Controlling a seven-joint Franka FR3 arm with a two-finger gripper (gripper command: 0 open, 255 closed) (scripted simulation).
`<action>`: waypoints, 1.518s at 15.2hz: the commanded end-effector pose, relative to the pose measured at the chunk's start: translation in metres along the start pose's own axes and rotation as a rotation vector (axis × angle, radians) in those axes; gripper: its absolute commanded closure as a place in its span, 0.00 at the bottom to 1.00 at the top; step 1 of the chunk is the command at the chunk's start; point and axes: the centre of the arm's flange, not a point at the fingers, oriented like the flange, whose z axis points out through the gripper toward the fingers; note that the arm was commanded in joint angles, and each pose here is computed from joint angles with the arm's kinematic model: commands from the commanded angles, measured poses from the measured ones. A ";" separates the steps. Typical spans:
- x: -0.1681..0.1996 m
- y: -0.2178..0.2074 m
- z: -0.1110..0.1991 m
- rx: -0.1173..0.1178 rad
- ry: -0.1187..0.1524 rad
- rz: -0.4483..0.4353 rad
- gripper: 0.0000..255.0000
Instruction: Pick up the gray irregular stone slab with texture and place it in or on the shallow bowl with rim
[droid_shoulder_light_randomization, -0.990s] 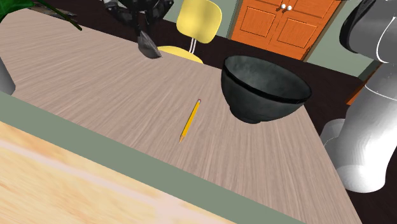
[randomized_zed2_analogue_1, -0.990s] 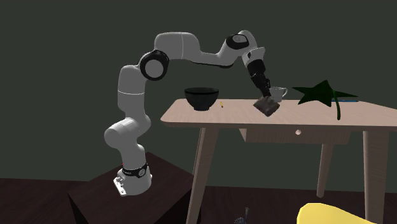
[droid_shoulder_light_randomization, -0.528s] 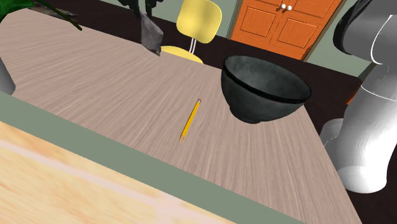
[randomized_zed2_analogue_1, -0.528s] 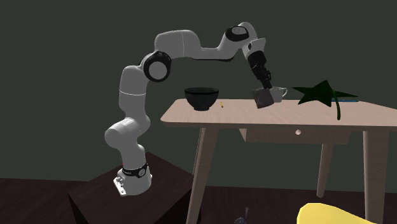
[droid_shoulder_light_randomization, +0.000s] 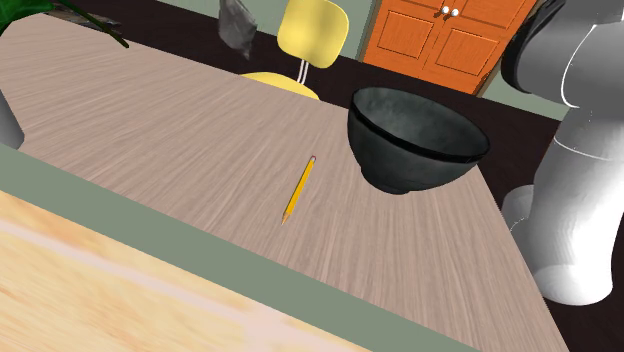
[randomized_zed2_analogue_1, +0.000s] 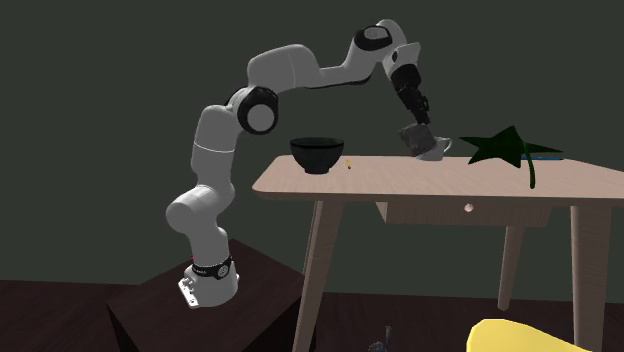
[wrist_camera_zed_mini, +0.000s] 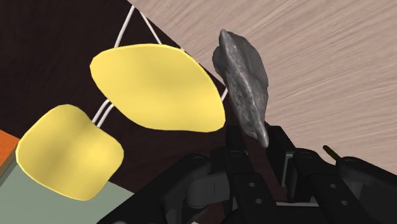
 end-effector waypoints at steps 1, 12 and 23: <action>0.005 0.003 -0.008 0.000 0.000 0.000 1.00; -0.081 0.066 -0.063 0.000 0.000 0.000 1.00; -0.191 0.140 -0.120 0.000 0.000 0.000 1.00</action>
